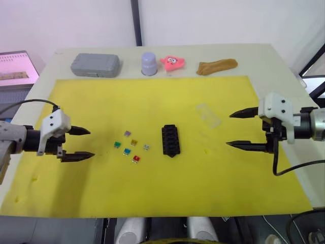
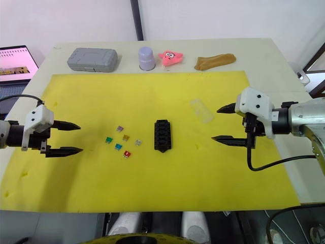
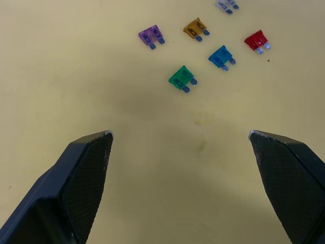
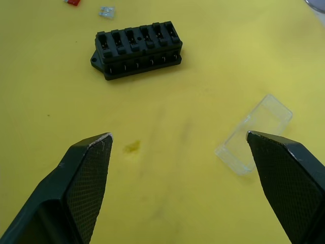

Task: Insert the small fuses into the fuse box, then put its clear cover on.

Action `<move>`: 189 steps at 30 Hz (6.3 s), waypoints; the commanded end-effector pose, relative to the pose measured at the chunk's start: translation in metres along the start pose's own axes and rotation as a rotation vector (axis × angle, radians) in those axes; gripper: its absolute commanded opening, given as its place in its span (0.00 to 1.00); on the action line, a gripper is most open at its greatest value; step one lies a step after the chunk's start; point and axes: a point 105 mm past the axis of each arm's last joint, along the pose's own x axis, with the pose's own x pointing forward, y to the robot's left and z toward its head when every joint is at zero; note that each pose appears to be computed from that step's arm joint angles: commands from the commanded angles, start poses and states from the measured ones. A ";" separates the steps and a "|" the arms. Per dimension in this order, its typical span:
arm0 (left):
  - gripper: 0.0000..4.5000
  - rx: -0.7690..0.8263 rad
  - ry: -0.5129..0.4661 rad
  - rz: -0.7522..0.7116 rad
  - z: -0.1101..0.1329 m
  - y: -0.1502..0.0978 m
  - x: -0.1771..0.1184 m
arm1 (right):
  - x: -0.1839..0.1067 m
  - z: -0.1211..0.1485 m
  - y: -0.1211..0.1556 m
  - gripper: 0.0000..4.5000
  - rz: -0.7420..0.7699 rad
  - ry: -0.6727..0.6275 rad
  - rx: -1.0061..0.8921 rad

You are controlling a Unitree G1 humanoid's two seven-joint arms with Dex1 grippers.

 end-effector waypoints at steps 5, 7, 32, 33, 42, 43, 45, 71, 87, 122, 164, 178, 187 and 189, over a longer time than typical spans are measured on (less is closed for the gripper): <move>1.00 -0.050 -0.062 -0.008 0.008 0.005 0.002 | -0.002 0.013 -0.008 0.99 -0.051 -0.028 -0.053; 1.00 -0.107 -0.091 -0.018 0.010 0.006 0.004 | 0.001 0.016 -0.011 0.99 -0.071 -0.039 -0.063; 0.48 -0.977 -0.195 -0.236 -0.014 -0.005 0.037 | 0.090 0.101 0.031 1.00 0.062 -0.280 -0.243; 0.48 -0.983 -0.191 -0.233 -0.015 -0.004 0.039 | 0.090 0.101 0.032 1.00 0.064 -0.282 -0.242; 0.48 -1.039 -0.196 -0.271 -0.006 0.008 0.057 | 0.089 0.102 0.032 1.00 0.063 -0.280 -0.238; 0.48 -1.037 -0.188 -0.279 -0.006 0.007 0.060 | 0.088 0.102 0.032 1.00 0.063 -0.280 -0.238; 0.48 -1.027 -0.163 -0.287 -0.010 0.004 0.067 | 0.088 0.102 0.032 1.00 0.060 -0.275 -0.236; 0.10 -1.012 -0.093 -0.286 -0.038 0.007 0.085 | 0.082 0.100 0.031 1.00 0.032 -0.255 -0.218; 0.05 -0.971 -0.113 -0.283 -0.036 0.012 0.071 | 0.083 0.101 0.034 1.00 0.036 -0.257 -0.214; 0.56 -0.841 -0.149 -0.268 -0.015 0.026 0.077 | 0.073 0.077 0.046 1.00 0.015 -0.246 0.049; 0.01 -0.898 -0.104 -0.310 -0.033 0.016 0.079 | 0.074 0.074 0.039 1.00 -0.017 -0.230 0.038; 0.01 -0.890 -0.181 -0.347 -0.016 0.011 0.061 | 0.077 0.072 0.044 1.00 -0.002 -0.229 0.042; 0.01 -0.885 -0.258 -0.314 -0.002 0.014 0.055 | 0.080 0.074 0.046 1.00 0.020 -0.237 0.038; 0.01 -0.855 -0.313 -0.338 0.017 0.014 0.052 | 0.080 0.073 0.047 1.00 0.027 -0.238 0.059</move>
